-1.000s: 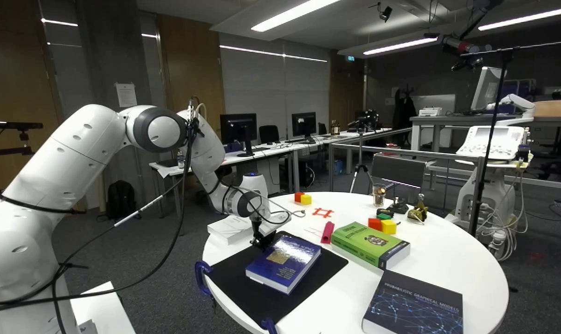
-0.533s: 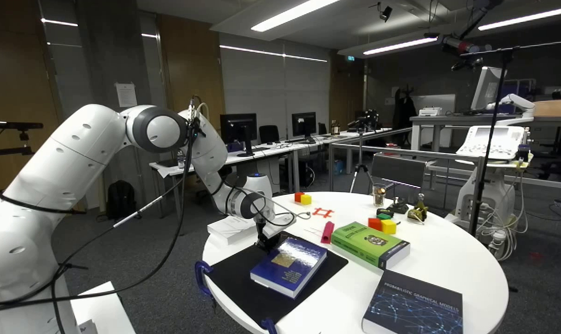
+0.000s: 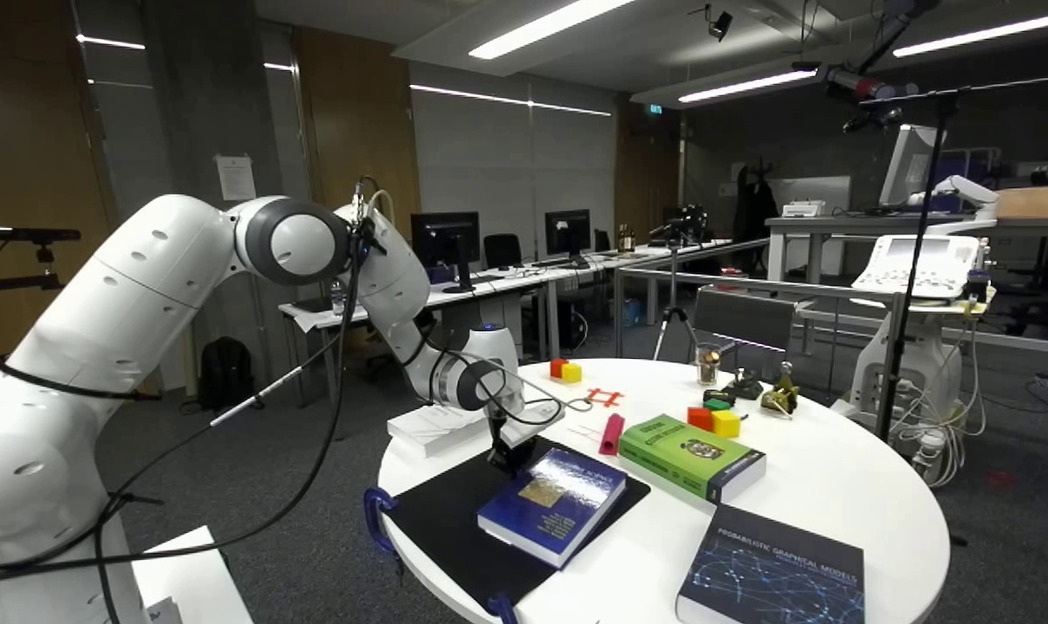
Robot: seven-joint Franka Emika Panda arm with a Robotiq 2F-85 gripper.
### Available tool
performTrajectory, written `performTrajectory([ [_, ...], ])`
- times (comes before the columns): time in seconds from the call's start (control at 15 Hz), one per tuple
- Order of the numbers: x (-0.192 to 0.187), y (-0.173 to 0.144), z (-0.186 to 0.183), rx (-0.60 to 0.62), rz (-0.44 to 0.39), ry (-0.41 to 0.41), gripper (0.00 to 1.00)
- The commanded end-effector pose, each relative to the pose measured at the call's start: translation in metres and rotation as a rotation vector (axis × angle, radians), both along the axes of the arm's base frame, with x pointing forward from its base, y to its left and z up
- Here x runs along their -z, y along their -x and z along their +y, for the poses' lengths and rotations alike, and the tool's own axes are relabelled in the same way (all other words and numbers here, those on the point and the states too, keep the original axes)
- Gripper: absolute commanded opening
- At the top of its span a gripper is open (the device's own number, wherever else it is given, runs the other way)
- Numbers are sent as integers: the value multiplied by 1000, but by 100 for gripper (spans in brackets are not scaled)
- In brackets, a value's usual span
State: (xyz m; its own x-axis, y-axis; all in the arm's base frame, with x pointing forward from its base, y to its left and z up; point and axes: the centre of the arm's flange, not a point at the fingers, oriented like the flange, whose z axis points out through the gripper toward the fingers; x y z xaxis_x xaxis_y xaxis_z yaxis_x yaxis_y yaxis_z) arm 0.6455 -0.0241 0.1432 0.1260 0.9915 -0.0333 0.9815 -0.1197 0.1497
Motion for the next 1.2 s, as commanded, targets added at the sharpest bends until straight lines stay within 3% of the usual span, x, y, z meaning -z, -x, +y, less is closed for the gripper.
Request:
performTrajectory([
  [0.0, -34, 2, -17, 42, -42, 15, 0],
  [0.27, -61, 16, -31, 69, -72, 35, 0],
  [0.73, -68, 80, -63, 205, -65, 57, 0],
  [1.13, -83, 124, -64, 313, -69, 20, 0],
])
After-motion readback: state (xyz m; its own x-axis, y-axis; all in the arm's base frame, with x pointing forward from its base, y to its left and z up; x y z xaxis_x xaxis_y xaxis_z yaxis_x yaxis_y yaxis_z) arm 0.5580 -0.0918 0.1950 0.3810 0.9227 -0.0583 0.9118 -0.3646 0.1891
